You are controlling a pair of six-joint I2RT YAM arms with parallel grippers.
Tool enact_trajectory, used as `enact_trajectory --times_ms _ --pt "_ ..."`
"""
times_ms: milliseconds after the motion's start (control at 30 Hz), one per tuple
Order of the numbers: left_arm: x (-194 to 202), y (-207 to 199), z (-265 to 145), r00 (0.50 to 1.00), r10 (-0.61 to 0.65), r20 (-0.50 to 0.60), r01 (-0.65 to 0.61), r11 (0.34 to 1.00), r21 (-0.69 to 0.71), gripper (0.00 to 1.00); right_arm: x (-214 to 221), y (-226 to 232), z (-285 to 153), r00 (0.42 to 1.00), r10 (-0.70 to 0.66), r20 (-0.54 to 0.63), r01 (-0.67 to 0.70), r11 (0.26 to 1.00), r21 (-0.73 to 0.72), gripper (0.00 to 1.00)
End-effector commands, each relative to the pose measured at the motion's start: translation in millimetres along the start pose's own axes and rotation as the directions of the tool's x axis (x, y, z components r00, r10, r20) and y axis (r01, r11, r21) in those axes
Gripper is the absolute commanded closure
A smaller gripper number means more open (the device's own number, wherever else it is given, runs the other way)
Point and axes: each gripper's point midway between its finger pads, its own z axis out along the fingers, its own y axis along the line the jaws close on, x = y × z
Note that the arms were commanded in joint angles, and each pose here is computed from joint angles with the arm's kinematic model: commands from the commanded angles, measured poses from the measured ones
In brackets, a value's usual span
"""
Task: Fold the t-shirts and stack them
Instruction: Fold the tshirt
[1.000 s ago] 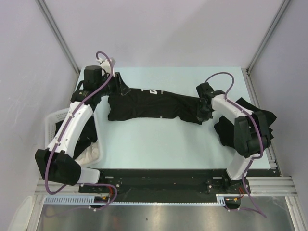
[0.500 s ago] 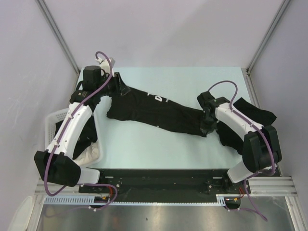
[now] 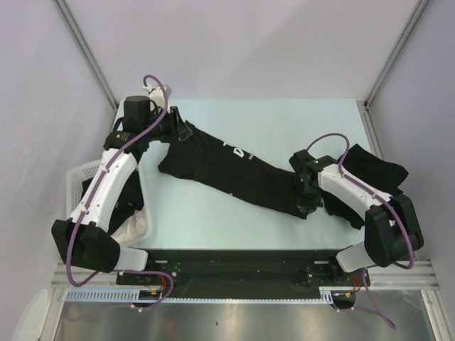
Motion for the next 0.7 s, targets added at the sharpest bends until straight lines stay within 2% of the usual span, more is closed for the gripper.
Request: enact_trajectory --times_ms 0,33,100,133,200,233,267,367,467,600,667 --pt "-19 -5 -3 0.998 0.046 0.045 -0.047 0.999 0.005 0.56 8 -3 -4 1.000 0.024 -0.017 -0.024 1.000 0.017 0.94" --pt "-19 -2 -2 0.998 0.046 0.047 -0.046 0.999 -0.009 0.56 9 -4 -4 0.999 0.028 -0.022 -0.028 0.999 0.021 0.84" --pt "-15 2 1 0.998 0.047 0.039 -0.046 0.999 -0.023 0.57 10 -3 -4 0.999 0.025 -0.026 -0.025 1.000 0.018 0.77" --pt "-9 8 4 0.999 0.044 0.028 -0.043 0.998 -0.042 0.56 10 -3 -4 0.999 0.025 -0.026 -0.024 1.000 0.020 0.67" --pt "-2 14 10 0.999 0.040 0.015 -0.039 0.997 -0.061 0.56 9 -3 -7 1.000 0.025 -0.018 -0.024 1.000 0.013 0.59" --pt "4 20 14 0.999 0.036 0.005 -0.035 0.996 -0.078 0.57 10 -3 -7 1.000 0.022 -0.017 -0.022 1.000 0.008 0.27" --pt "9 23 17 0.999 0.035 -0.006 -0.035 0.996 -0.085 0.56 9 -2 -9 1.000 0.021 -0.010 -0.021 1.000 0.000 0.01" --pt "19 34 29 0.999 0.021 -0.041 -0.026 0.993 -0.112 0.55 3 2 -19 1.000 0.023 0.020 -0.023 0.999 -0.031 0.00" --pt "23 39 30 0.999 0.000 -0.048 -0.006 0.990 -0.138 0.55 -19 10 -42 0.994 0.015 0.107 -0.007 0.997 -0.076 0.00" --pt "29 54 23 0.999 -0.021 -0.040 0.011 0.973 -0.231 0.54 -79 31 -83 0.953 -0.001 0.303 0.045 0.989 -0.139 0.00" --pt "36 66 19 0.998 -0.035 -0.055 0.017 0.955 -0.296 0.53 -97 39 -88 0.941 -0.024 0.337 0.076 0.987 -0.144 0.00"
